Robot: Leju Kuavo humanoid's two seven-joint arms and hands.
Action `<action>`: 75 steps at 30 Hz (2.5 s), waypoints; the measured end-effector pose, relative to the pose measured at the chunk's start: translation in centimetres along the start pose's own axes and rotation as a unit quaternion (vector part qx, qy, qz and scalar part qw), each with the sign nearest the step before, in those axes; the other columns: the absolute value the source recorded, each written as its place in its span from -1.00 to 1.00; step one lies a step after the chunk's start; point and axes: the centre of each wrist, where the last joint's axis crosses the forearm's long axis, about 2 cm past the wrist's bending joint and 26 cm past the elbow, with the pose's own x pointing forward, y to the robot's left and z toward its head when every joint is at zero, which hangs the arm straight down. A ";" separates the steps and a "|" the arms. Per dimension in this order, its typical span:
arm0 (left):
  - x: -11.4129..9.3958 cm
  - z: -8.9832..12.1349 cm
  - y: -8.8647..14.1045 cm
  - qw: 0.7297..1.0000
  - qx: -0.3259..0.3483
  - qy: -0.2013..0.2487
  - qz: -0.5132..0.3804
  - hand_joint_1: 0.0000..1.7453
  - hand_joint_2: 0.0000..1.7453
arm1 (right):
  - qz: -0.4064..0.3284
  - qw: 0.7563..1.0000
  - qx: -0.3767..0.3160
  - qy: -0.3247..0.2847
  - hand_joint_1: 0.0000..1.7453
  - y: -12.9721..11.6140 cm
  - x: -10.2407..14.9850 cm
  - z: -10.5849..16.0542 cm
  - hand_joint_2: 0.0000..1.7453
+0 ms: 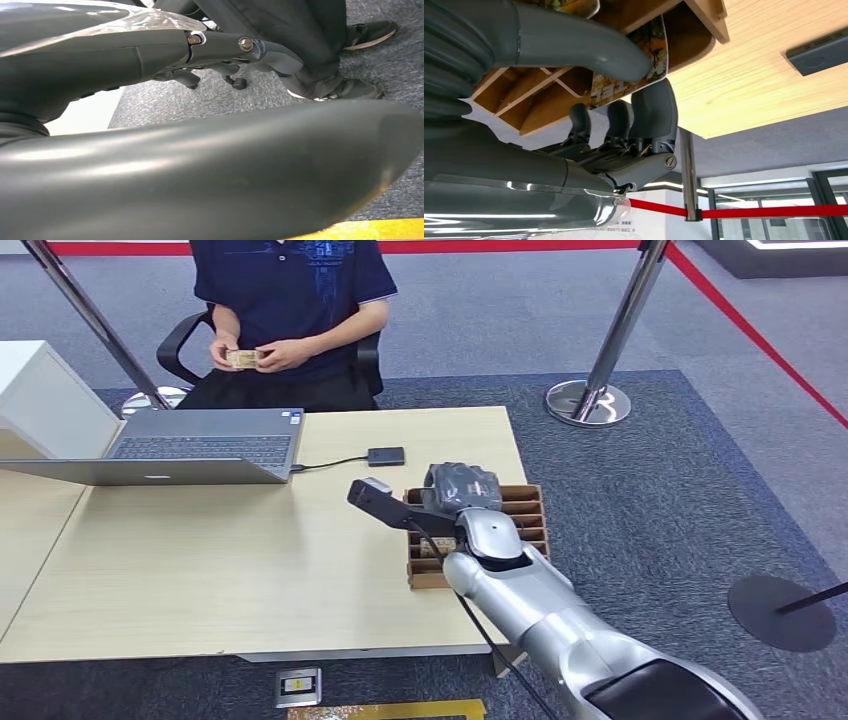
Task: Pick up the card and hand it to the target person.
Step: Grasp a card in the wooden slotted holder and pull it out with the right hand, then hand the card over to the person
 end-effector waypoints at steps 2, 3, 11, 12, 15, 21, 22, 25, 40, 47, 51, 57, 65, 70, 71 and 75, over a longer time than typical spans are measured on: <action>0.0 0.0 0.0 1.000 0.000 0.000 0.000 -1.00 -1.00 | -0.001 1.000 -0.001 -0.001 0.56 -0.1 0.1 0.0 1.00; 0.0 0.0 0.0 1.000 -0.001 0.000 0.000 -1.00 -1.00 | -0.001 1.000 -0.001 -0.001 0.57 -0.1 0.1 0.0 1.00; 0.2 0.1 -0.1 1.000 -0.001 0.001 0.002 -1.00 -1.00 | -0.001 1.000 0.000 -0.003 0.62 0.0 0.3 0.0 1.00; 0.2 0.2 -0.1 1.000 -0.001 0.001 0.002 -1.00 -1.00 | -0.001 1.000 0.001 -0.004 0.62 0.0 0.3 0.0 1.00; 0.2 0.2 -0.2 1.000 -0.001 0.001 0.003 -1.00 -1.00 | -0.001 1.000 0.001 -0.006 0.63 -0.1 0.4 0.0 1.00; 0.2 0.2 -0.2 1.000 -0.002 0.000 0.005 -1.00 -1.00 | -0.002 1.000 -0.001 -0.018 0.64 -0.2 0.6 -0.1 1.00; 0.2 0.2 -0.2 1.000 -0.002 0.000 0.006 -1.00 -1.00 | -0.002 1.000 -0.002 -0.020 0.64 -0.2 0.6 -0.1 1.00; 0.2 0.2 -0.2 1.000 -0.001 0.001 0.007 -1.00 -1.00 | -0.004 1.000 -0.008 -0.030 0.64 -0.5 0.9 -0.2 1.00; 0.2 0.3 -0.2 1.000 0.001 0.006 0.016 -1.00 -1.00 | -0.023 0.992 -0.081 -0.097 0.64 -5.3 3.4 -1.0 1.00; 0.2 0.2 -0.2 1.000 0.001 0.006 0.017 -1.00 -1.00 | -0.039 0.984 -0.114 -0.130 0.68 -8.0 4.9 -0.9 1.00; 0.2 0.2 -0.2 1.000 0.001 0.005 0.016 -1.00 -1.00 | -0.050 0.982 -0.115 -0.140 0.70 -9.2 5.6 -1.0 1.00; 0.3 0.2 -0.2 1.000 0.002 0.001 0.014 -1.00 -1.00 | -0.065 0.977 -0.121 -0.162 0.74 -11.0 6.9 -1.6 1.00; 0.4 0.2 -0.1 1.000 0.002 -0.001 0.014 -1.00 -1.00 | -0.060 0.980 -0.099 -0.162 0.69 -10.6 7.1 -2.0 1.00; 0.4 0.2 -0.1 1.000 0.002 -0.002 0.013 -1.00 -1.00 | -0.057 0.982 -0.087 -0.158 -0.18 -9.9 6.9 -2.1 1.00; 0.4 0.2 -0.1 1.000 0.002 -0.002 0.013 -1.00 -1.00 | -0.056 0.982 -0.085 -0.157 -0.59 -9.8 6.9 -2.1 1.00; 0.4 0.2 -0.1 1.000 0.001 -0.004 0.010 -1.00 -1.00 | -0.050 0.984 -0.076 -0.152 -1.00 -9.3 6.9 -2.1 -0.50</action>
